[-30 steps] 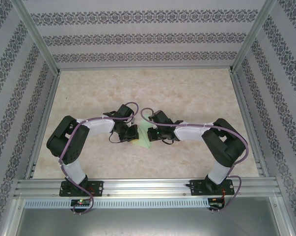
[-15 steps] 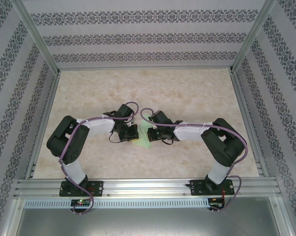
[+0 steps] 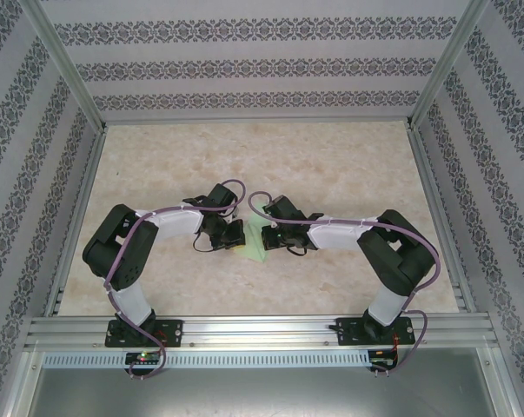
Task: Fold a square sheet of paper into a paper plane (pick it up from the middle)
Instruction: Fold the triangle a second time at the center of the table.
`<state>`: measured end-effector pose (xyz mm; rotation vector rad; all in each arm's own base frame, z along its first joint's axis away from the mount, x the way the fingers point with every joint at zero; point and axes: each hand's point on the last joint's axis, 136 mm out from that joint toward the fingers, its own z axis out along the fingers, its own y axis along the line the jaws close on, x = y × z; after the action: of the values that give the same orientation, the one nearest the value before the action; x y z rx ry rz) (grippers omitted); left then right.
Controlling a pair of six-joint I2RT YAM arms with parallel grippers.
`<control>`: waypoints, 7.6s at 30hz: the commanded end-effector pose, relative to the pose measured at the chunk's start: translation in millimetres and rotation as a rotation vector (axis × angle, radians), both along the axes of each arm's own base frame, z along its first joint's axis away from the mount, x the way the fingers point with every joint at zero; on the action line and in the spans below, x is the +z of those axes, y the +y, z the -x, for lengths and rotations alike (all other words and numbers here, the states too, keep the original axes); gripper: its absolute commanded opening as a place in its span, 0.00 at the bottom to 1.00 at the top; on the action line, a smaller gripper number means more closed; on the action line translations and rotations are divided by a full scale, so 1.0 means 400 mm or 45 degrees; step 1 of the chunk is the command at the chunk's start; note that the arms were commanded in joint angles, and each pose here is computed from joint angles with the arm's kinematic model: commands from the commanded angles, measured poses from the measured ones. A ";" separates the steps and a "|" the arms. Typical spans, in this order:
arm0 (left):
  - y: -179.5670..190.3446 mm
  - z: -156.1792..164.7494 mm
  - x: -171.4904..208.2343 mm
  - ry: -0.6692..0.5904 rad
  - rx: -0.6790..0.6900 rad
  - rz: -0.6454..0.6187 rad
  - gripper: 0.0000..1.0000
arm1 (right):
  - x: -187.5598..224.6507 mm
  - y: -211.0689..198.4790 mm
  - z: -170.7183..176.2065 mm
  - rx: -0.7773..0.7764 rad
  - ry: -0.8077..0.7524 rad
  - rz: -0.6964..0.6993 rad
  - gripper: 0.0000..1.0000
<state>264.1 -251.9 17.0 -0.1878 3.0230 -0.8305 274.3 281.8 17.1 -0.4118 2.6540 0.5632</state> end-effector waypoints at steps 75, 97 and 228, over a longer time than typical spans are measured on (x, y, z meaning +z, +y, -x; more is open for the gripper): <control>0.024 0.013 -0.034 0.024 -0.023 -0.109 0.02 | -0.007 0.015 -0.022 0.031 -0.008 0.045 0.07; -0.093 -0.096 0.155 -0.232 0.072 0.282 0.09 | -0.034 -0.002 -0.011 0.003 0.016 0.070 0.07; -0.028 -0.055 -0.063 -0.047 0.119 0.030 0.05 | 0.026 0.086 0.096 0.013 0.390 -0.240 0.07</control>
<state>306.4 -280.5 17.9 -0.2546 2.8335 -1.0047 232.7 322.1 16.9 -0.2490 2.8507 0.9983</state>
